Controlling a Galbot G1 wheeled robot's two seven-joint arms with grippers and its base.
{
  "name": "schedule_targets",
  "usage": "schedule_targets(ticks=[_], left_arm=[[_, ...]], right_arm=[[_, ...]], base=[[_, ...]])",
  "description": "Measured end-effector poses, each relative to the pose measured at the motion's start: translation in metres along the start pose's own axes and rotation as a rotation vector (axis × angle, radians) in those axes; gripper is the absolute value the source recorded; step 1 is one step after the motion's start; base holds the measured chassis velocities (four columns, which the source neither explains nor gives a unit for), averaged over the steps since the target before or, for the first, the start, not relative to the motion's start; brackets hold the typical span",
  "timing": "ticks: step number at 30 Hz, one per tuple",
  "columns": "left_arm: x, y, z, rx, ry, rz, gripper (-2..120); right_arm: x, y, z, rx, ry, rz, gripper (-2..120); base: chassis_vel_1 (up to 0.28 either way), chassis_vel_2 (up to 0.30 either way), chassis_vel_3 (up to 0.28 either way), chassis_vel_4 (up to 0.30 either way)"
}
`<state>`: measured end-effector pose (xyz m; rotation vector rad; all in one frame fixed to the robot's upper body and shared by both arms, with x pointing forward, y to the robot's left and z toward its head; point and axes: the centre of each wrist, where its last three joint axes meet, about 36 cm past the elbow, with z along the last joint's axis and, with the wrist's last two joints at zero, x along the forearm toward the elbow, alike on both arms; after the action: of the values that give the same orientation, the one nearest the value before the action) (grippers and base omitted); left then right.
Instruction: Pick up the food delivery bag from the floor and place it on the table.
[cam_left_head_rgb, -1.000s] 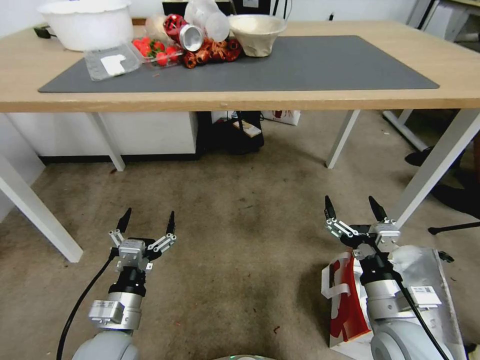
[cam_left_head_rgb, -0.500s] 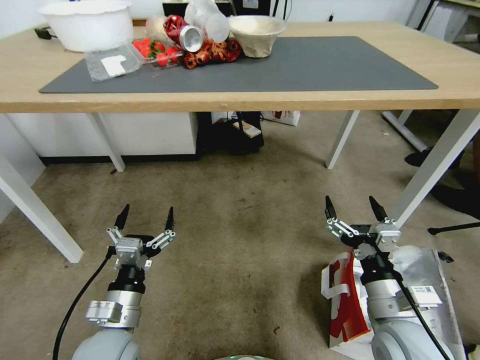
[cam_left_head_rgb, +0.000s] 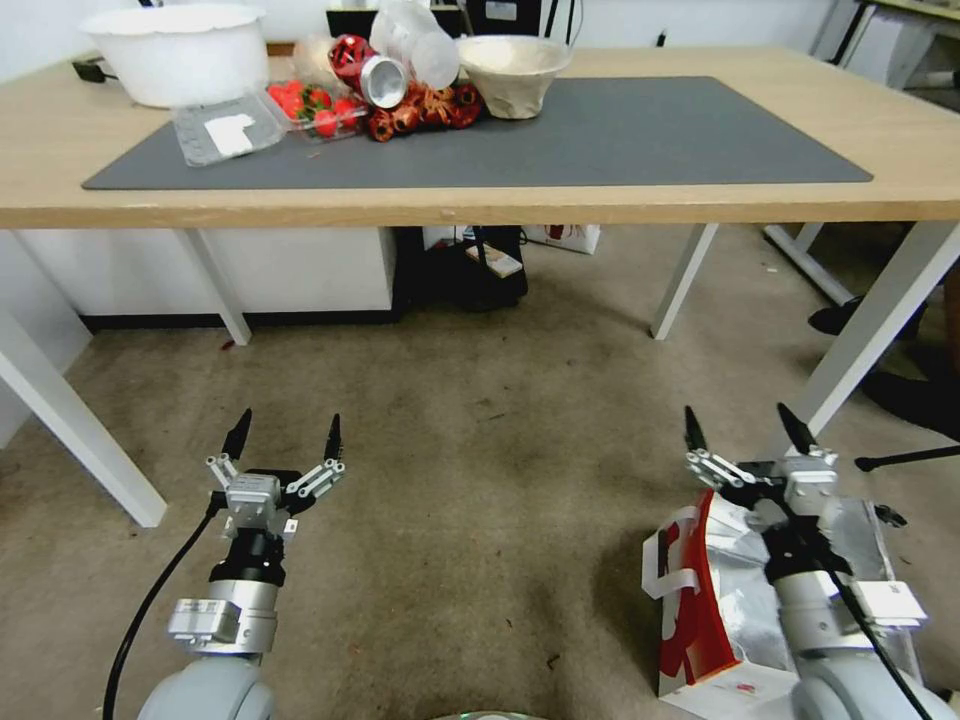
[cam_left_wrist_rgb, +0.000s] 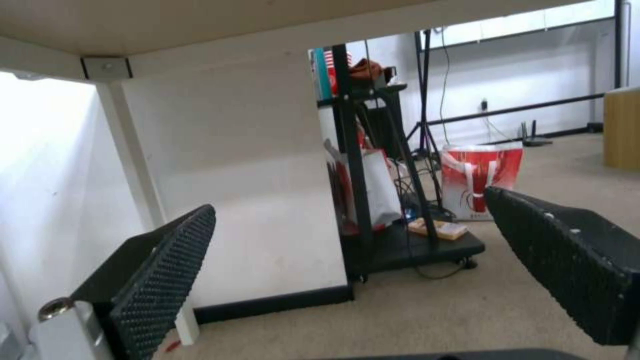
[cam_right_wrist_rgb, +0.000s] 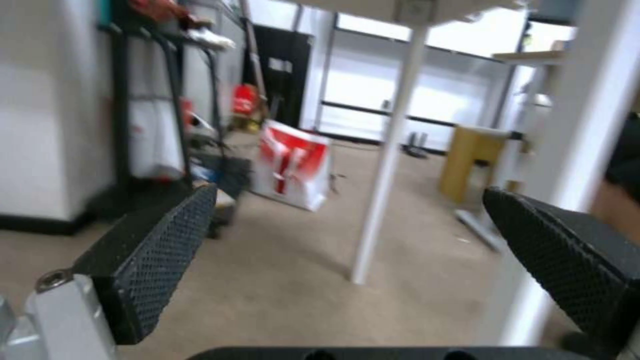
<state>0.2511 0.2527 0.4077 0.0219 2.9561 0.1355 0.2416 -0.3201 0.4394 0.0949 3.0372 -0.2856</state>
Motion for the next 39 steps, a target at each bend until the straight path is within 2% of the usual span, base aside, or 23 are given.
schedule_targets(ticks=[2, 6, 14, 16, 17, 23, 32, 39], left_arm=[[0.000, 0.000, 0.001, 0.001, 0.006, -0.004, 100], [0.001, -0.001, 0.003, 0.002, 0.017, -0.005, 100], [0.003, 0.001, 0.011, -0.004, 0.044, -0.009, 100], [0.003, 0.001, 0.011, -0.004, 0.044, -0.009, 100], [0.004, 0.001, 0.013, -0.005, 0.051, -0.012, 100], [0.005, 0.001, 0.017, -0.010, 0.060, -0.012, 100], [0.008, -0.001, 0.019, -0.016, 0.061, -0.011, 100], [0.009, -0.001, 0.020, -0.020, 0.057, -0.014, 100]], right_arm=[[0.002, -0.016, 0.009, 0.028, 0.010, 0.031, 100], [0.006, -0.033, 0.023, 0.063, 0.025, 0.065, 100], [0.011, -0.059, 0.047, 0.101, 0.055, 0.114, 100], [0.011, -0.060, 0.048, 0.102, 0.055, 0.114, 100], [0.012, -0.071, 0.056, 0.120, 0.066, 0.130, 100], [0.018, -0.092, 0.076, 0.148, 0.105, 0.158, 100], [0.031, -0.117, 0.116, 0.179, 0.187, 0.194, 100], [0.035, -0.127, 0.135, 0.173, 0.231, 0.199, 100]], base=[[0.000, 0.000, 0.000, 0.000], [0.000, 0.000, 0.000, 0.000], [0.000, 0.000, 0.000, 0.000], [0.000, 0.000, 0.000, 0.000], [0.000, 0.000, 0.000, 0.000], [0.000, 0.000, 0.000, 0.000], [0.000, 0.000, 0.000, 0.000], [0.000, 0.000, 0.000, 0.000]])
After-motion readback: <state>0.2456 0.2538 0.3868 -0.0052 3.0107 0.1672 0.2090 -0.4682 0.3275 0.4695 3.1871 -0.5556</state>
